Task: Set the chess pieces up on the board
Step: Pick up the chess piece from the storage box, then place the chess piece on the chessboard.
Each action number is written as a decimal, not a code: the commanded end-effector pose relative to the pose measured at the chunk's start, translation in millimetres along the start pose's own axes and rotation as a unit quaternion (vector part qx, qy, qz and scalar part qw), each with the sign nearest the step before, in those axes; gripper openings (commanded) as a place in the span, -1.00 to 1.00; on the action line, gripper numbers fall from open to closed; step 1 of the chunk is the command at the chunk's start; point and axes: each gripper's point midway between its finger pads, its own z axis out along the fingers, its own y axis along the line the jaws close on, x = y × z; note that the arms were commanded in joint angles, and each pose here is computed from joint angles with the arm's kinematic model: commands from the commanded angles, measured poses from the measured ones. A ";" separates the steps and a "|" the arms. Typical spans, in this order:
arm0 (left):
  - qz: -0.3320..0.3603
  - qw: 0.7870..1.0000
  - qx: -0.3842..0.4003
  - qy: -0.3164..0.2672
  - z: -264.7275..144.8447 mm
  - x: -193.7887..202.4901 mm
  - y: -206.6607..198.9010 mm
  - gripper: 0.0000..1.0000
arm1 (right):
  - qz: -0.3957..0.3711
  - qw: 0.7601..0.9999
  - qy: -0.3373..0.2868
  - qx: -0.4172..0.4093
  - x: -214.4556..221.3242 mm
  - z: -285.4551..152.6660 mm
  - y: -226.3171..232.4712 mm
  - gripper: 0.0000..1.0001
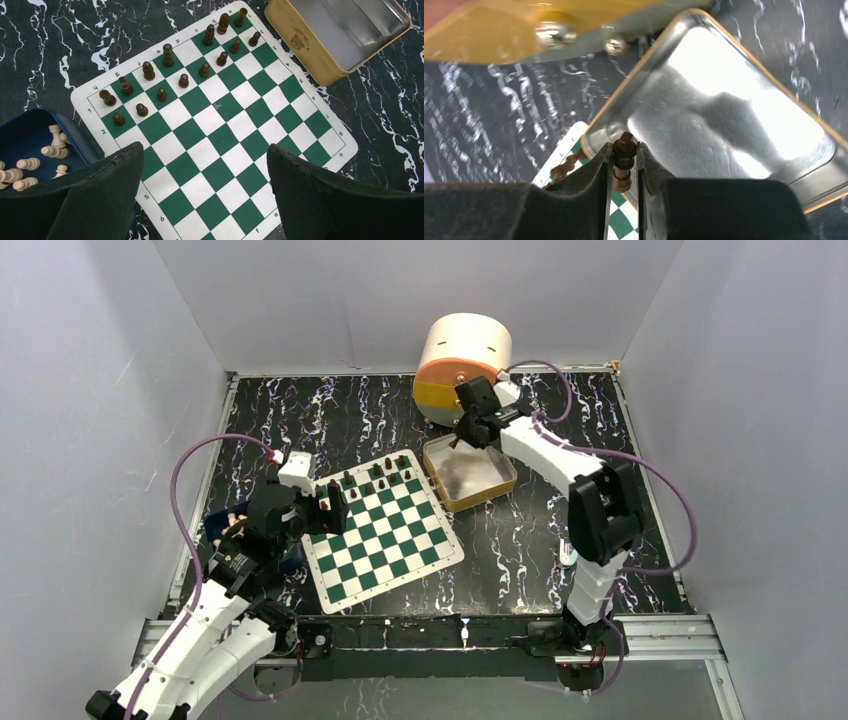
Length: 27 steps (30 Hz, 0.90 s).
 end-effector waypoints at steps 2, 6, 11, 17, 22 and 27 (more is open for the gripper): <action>-0.038 0.999 0.014 0.000 -4.0 -5.1 -9.2 0.72 | -0.183 0.959 -0.096 -0.192 -47.5 -63.1 56.5 -0.76; -0.085 0.996 0.033 0.007 -4.4 -9.9 -21.3 0.59 | -0.278 0.897 -0.118 -0.322 -35.9 -106.2 76.6 -0.83; -0.128 0.989 0.071 0.037 3.2 -17.6 -45.2 0.51 | -0.362 0.815 -0.113 -0.439 -1.0 -142.3 82.8 -0.82; -0.166 0.971 0.155 0.073 9.3 -39.0 -87.9 0.43 | -0.458 0.701 -0.165 -0.521 46.3 -188.4 82.1 -0.76; -0.167 0.968 0.157 0.105 15.0 -52.9 -96.8 0.31 | -0.501 0.608 -0.215 -0.576 80.3 -209.0 75.9 -0.77; -0.221 0.945 0.183 0.156 29.6 -43.1 -94.4 0.31 | -0.510 0.614 -0.211 -0.564 102.9 -203.1 78.6 -0.71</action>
